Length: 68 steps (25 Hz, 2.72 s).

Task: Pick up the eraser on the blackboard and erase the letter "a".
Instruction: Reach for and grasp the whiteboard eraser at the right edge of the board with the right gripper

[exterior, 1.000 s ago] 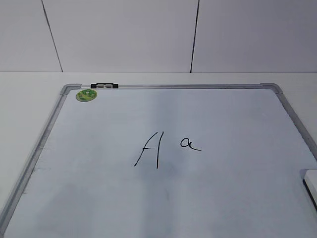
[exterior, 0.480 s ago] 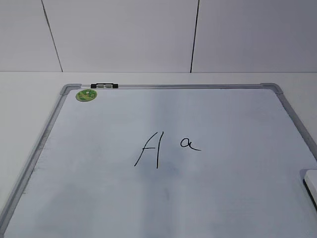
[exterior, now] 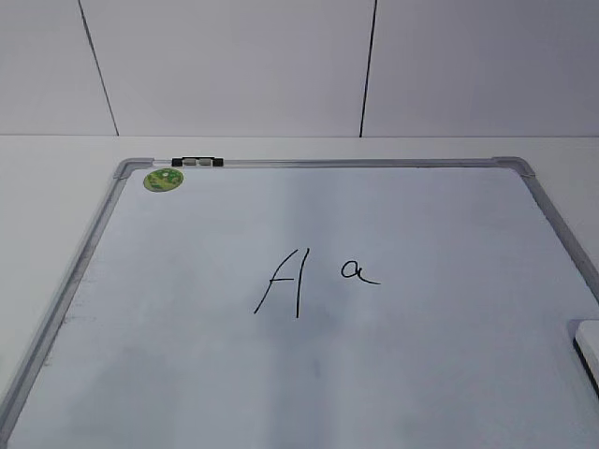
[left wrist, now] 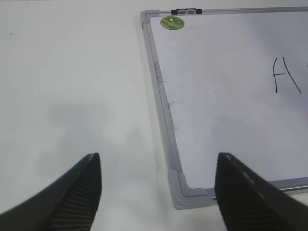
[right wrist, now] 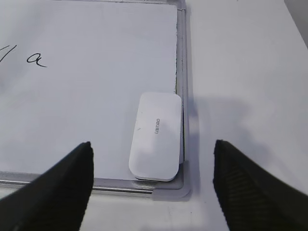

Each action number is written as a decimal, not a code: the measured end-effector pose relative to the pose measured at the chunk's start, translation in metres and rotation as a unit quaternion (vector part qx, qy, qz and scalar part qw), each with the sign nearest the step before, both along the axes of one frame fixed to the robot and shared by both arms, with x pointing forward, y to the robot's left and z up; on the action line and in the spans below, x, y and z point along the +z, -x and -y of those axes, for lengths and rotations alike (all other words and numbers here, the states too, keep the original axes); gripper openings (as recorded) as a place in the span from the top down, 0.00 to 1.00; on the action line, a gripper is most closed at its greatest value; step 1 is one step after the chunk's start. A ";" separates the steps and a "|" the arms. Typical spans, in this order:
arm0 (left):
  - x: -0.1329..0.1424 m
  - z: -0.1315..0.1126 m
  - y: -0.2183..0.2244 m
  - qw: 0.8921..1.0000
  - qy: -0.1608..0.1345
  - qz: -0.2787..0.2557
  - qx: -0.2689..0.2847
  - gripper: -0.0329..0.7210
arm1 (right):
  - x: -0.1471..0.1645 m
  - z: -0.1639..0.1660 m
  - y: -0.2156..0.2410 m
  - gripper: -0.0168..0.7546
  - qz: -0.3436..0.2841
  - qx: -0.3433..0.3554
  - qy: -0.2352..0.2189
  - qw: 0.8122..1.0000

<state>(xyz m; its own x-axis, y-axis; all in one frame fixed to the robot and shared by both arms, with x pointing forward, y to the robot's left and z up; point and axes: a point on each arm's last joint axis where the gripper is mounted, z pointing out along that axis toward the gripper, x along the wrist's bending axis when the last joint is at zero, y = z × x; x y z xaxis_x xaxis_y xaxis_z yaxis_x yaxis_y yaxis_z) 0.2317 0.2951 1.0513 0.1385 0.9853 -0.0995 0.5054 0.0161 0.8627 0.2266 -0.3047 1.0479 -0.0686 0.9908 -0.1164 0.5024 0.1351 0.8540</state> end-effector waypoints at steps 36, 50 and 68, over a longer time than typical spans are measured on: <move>0.043 0.022 -0.178 0.974 0.009 -0.225 0.010 0.24 | 0.028 -0.013 -0.157 0.21 -0.337 -0.019 -0.010 0.941; -0.018 0.035 -0.279 0.932 0.000 -0.362 0.015 0.24 | 0.001 -0.017 -0.188 0.21 -0.403 -0.015 -0.012 0.915; -0.084 0.041 -0.330 0.899 -0.004 -0.437 0.016 0.24 | -0.009 -0.017 -0.201 0.21 -0.408 -0.016 -0.003 0.913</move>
